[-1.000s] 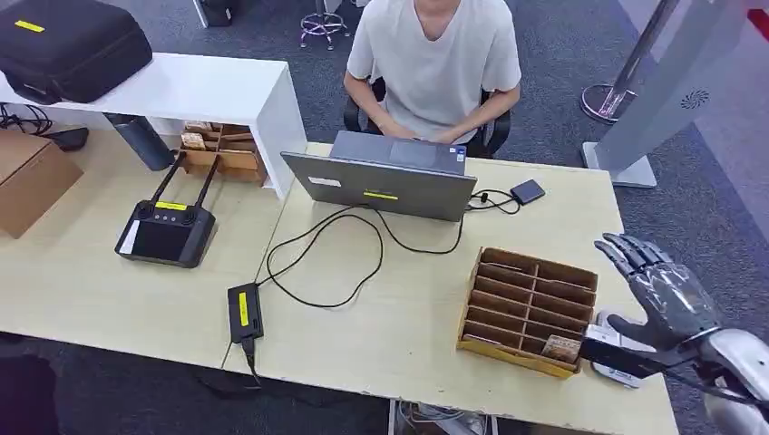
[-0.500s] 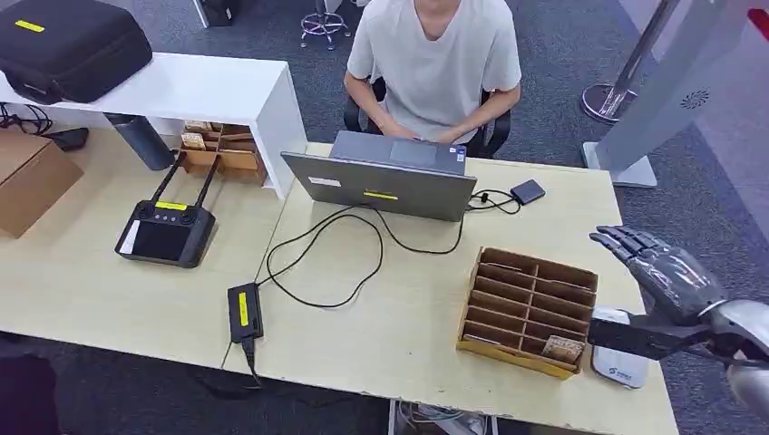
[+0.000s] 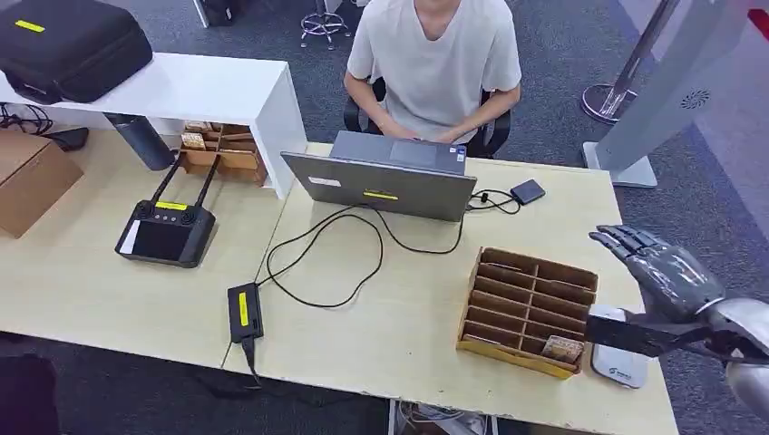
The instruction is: Pass the card to the sensor for recognition and then transmit it.
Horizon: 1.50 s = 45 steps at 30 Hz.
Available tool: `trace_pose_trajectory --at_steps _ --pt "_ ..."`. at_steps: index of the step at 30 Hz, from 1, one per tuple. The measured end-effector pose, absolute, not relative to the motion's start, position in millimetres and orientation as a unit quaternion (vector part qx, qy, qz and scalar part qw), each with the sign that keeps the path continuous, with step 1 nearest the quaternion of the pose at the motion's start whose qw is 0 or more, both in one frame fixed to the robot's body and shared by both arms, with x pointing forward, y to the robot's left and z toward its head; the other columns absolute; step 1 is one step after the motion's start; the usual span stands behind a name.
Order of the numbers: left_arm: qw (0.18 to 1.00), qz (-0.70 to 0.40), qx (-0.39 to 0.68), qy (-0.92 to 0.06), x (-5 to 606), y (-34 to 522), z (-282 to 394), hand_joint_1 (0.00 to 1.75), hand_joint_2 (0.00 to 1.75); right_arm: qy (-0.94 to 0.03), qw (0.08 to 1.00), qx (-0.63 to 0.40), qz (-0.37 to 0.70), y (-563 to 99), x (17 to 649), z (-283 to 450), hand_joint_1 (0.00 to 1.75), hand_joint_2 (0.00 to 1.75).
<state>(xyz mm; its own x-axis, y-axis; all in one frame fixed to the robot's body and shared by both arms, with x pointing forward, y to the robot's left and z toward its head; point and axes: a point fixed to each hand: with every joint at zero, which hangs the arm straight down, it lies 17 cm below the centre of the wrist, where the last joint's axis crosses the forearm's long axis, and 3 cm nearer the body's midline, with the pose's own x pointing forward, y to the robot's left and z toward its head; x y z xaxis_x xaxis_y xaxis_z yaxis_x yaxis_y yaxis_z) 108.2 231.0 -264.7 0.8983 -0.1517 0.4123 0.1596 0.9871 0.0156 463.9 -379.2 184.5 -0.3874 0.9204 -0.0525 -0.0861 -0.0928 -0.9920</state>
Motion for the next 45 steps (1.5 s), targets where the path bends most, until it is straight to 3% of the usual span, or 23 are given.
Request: trace_pose_trajectory --at_steps 20,41,42,43,44,45 --pt "0.981 -0.027 0.006 -0.194 90.3 231.7 -268.8 0.00 1.75 -0.490 0.416 -0.513 0.569 -339.8 460.4 151.5 0.00 1.75" --pt "0.982 -0.012 0.009 -0.186 82.8 233.8 -270.5 0.00 1.75 -0.501 0.420 -0.512 0.557 -320.5 462.5 158.9 0.00 1.75" --pt "0.982 -0.012 0.010 -0.186 83.0 234.1 -270.5 0.00 1.75 -0.501 0.420 -0.512 0.557 -320.2 463.0 159.0 1.47 1.75" --pt "0.982 -0.012 0.010 -0.186 83.1 234.4 -270.5 0.00 1.75 -0.502 0.420 -0.512 0.556 -320.2 463.2 158.8 1.47 1.75" --pt "0.982 -0.011 0.010 -0.186 83.1 234.4 -270.5 0.00 1.75 -0.501 0.421 -0.512 0.557 -319.8 463.6 158.8 1.75 1.75" --pt "0.982 -0.011 0.010 -0.186 83.2 234.1 -270.5 0.00 1.75 -0.503 0.421 -0.511 0.556 -318.8 464.6 160.0 1.75 1.75"
